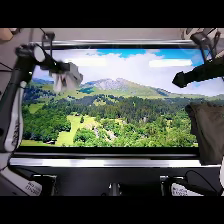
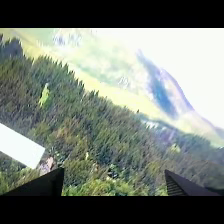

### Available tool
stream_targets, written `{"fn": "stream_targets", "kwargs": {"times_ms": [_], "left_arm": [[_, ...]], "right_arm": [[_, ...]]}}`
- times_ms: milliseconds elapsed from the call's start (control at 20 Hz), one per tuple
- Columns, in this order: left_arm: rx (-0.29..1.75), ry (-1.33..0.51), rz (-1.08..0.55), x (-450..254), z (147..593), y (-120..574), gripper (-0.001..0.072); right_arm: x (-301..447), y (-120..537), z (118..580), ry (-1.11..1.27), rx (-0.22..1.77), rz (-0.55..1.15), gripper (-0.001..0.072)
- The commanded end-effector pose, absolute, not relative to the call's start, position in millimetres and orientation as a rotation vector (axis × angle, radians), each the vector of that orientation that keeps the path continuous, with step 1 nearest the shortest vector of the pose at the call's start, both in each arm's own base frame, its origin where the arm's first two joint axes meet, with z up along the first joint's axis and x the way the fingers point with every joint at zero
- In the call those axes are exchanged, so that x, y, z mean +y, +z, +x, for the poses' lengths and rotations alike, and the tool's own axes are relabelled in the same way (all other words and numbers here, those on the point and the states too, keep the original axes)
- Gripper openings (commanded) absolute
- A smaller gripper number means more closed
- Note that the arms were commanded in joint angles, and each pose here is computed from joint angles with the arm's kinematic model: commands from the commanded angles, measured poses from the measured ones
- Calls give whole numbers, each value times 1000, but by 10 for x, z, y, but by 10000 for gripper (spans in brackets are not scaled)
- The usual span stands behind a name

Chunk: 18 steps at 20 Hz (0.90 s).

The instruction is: Fold the shirts.

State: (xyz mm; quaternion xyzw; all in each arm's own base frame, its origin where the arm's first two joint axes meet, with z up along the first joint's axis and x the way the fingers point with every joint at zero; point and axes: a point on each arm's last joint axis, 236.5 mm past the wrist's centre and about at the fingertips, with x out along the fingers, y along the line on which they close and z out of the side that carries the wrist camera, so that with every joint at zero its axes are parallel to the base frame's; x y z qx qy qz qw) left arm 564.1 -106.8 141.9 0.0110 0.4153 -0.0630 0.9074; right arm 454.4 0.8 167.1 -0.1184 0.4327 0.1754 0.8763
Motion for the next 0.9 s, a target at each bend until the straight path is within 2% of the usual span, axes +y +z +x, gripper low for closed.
{"fn": "stream_targets", "kwargs": {"times_ms": [0,150,250,350,450,550,700,850], "left_arm": [[327,-366,-40,-1842,4965,3595,37],[58,-570,-169,-2393,3925,4722,37],[44,-688,-200,-2695,3442,4900,36],[119,-772,-170,-2996,3187,4730,37],[271,-768,-78,-3137,3172,4201,37],[494,-685,4,-3103,3300,3373,37],[787,-603,128,-3074,3348,1896,37],[1003,-501,97,-2953,3225,602,38]], "right_arm": [[-70,2698,4554,248,578,-334,670],[-188,3612,4108,118,347,-428,670],[-260,3986,3709,47,273,-486,670],[-317,4142,3338,-4,262,-508,670],[-318,4057,3115,-1,319,-512,670],[-300,3703,3065,48,466,-498,670],[-180,2799,3118,195,811,-395,670],[16,1701,3227,375,1096,-295,672]]}}
